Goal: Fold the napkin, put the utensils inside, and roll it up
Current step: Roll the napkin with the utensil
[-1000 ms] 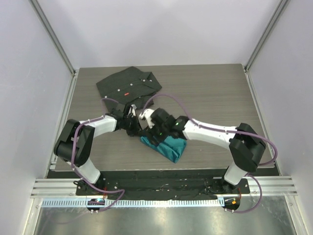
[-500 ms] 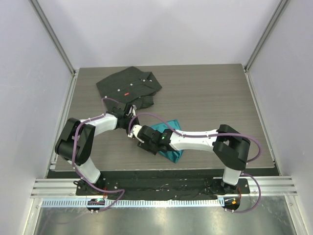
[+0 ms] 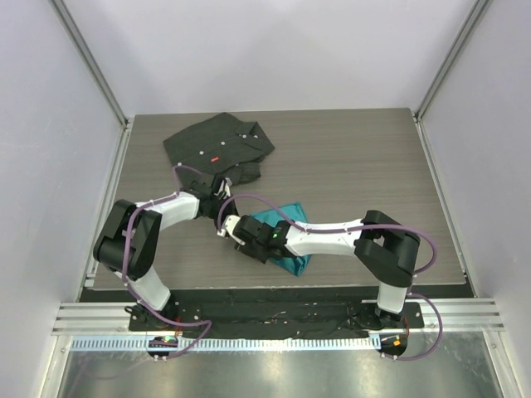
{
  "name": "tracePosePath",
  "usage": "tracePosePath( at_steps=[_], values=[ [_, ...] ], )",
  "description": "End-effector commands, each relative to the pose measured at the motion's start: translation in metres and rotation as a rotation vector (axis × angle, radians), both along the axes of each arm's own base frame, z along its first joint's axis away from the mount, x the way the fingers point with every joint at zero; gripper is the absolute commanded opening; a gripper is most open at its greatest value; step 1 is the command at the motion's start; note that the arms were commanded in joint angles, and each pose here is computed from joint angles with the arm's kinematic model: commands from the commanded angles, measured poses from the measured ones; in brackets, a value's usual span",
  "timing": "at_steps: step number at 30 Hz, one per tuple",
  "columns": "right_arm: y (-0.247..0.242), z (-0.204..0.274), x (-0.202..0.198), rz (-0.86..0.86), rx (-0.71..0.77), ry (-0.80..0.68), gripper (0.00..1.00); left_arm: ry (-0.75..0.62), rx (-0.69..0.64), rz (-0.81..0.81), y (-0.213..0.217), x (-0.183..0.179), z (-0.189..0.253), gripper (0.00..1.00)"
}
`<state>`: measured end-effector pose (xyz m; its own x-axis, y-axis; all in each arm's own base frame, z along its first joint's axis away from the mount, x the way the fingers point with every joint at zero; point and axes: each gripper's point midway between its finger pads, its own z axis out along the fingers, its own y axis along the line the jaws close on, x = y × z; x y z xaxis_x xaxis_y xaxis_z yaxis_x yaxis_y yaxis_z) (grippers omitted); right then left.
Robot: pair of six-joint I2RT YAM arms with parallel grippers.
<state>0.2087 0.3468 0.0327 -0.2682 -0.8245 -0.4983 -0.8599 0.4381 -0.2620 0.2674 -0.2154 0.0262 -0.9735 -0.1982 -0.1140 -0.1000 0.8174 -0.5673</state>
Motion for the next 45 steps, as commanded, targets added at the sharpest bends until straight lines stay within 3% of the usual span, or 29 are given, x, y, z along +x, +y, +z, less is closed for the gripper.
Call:
tracePosePath(
  at_steps=[1,5,7,8,9,12,15,18,26,45],
  values=[
    [0.0,-0.011,-0.003,-0.017,0.023,0.05,0.47,-0.005,-0.002,-0.011,-0.003,0.004,0.006,0.0],
    [-0.004,-0.022,-0.009,-0.027,0.042,0.147,0.41,-0.026,-0.016,-0.015,-0.004,0.008,0.011,0.0],
    [-0.006,-0.027,-0.012,-0.034,0.067,0.225,0.34,-0.042,-0.006,0.0,-0.001,0.012,0.013,0.05],
    [-0.007,-0.03,-0.015,-0.034,0.079,0.26,0.31,-0.057,-0.005,0.013,0.002,0.014,0.017,0.11],
    [-0.002,-0.029,-0.024,-0.015,0.115,0.331,0.29,-0.069,0.0,0.03,0.006,0.017,0.019,0.25],
    [-0.003,-0.03,-0.026,-0.024,0.168,0.427,0.26,-0.117,0.012,0.084,0.022,0.025,0.029,0.52],
    [0.0,-0.027,-0.032,-0.007,0.236,0.523,0.24,-0.151,0.039,0.126,0.036,0.026,0.033,0.67],
    [0.005,-0.026,-0.04,0.004,0.296,0.644,0.24,-0.184,0.057,0.146,0.044,0.023,0.035,0.71],
    [0.018,-0.014,-0.055,0.074,0.447,0.852,0.23,-0.304,-0.047,0.108,0.034,0.02,0.054,0.71],
    [0.003,-0.034,-0.036,-0.005,0.532,0.956,0.22,-0.198,-0.167,0.02,0.005,-0.005,0.032,0.47]
  ],
)
